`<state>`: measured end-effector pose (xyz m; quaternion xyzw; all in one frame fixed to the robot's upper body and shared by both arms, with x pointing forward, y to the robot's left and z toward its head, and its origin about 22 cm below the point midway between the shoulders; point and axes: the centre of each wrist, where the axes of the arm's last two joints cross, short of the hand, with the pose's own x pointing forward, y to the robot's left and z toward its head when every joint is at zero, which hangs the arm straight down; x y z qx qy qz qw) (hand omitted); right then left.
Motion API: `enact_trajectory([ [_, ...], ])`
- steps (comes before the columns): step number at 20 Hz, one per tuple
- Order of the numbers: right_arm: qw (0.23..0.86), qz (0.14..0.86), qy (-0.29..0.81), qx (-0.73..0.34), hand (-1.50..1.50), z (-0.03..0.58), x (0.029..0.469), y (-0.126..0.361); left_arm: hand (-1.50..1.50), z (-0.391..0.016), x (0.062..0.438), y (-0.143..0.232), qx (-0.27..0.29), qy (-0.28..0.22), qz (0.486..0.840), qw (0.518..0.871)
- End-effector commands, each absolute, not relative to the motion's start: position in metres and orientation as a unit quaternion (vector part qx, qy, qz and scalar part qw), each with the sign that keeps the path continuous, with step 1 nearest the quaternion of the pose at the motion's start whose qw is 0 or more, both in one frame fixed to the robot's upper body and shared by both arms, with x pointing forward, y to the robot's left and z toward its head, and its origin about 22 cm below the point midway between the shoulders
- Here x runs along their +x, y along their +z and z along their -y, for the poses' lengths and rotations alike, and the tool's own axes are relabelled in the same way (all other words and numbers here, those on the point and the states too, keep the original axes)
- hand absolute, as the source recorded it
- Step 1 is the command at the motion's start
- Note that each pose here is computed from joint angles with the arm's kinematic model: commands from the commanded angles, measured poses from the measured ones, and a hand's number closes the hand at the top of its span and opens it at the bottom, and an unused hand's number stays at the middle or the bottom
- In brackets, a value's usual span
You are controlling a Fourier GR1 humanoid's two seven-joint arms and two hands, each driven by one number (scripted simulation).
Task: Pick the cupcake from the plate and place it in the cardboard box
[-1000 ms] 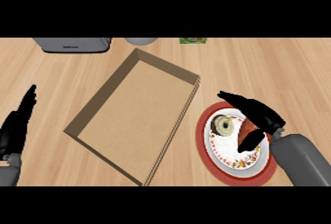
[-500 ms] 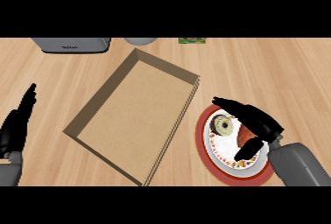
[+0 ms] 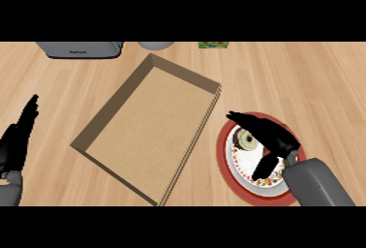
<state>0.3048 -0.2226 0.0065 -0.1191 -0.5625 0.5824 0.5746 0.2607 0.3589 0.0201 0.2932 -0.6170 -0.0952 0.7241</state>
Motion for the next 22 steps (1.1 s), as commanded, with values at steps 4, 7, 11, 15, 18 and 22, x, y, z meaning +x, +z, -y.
enact_trajectory([
  [4, 0.586, 0.558, 0.571, -0.138, 1.50, 0.197, 0.323, -0.012, 0.00, -0.351, 0.274, 0.020, 0.288, -0.099, 0.623, 0.720],
  [7, 0.539, 0.606, 0.549, -0.201, 1.50, 0.195, 0.313, -0.018, 0.00, -0.356, 0.272, 0.021, 0.296, -0.099, 0.620, 0.719],
  [11, 0.525, 0.615, 0.538, -0.238, 1.50, 0.212, 0.324, -0.028, 0.00, -0.354, 0.271, 0.008, 0.297, -0.092, 0.617, 0.723],
  [15, 0.499, 0.645, 0.504, -0.286, 1.50, 0.217, 0.329, -0.014, 0.00, -0.375, 0.266, 0.025, 0.302, -0.093, 0.619, 0.719],
  [18, 0.488, 0.633, 0.516, -0.310, 1.50, 0.224, 0.331, 0.005, 0.00, -0.374, 0.262, 0.027, 0.291, -0.098, 0.615, 0.726],
  [22, 0.475, 0.598, 0.564, -0.315, 1.50, 0.229, 0.345, 0.040, 0.00, -0.332, 0.258, 0.005, 0.290, -0.091, 0.620, 0.723],
])
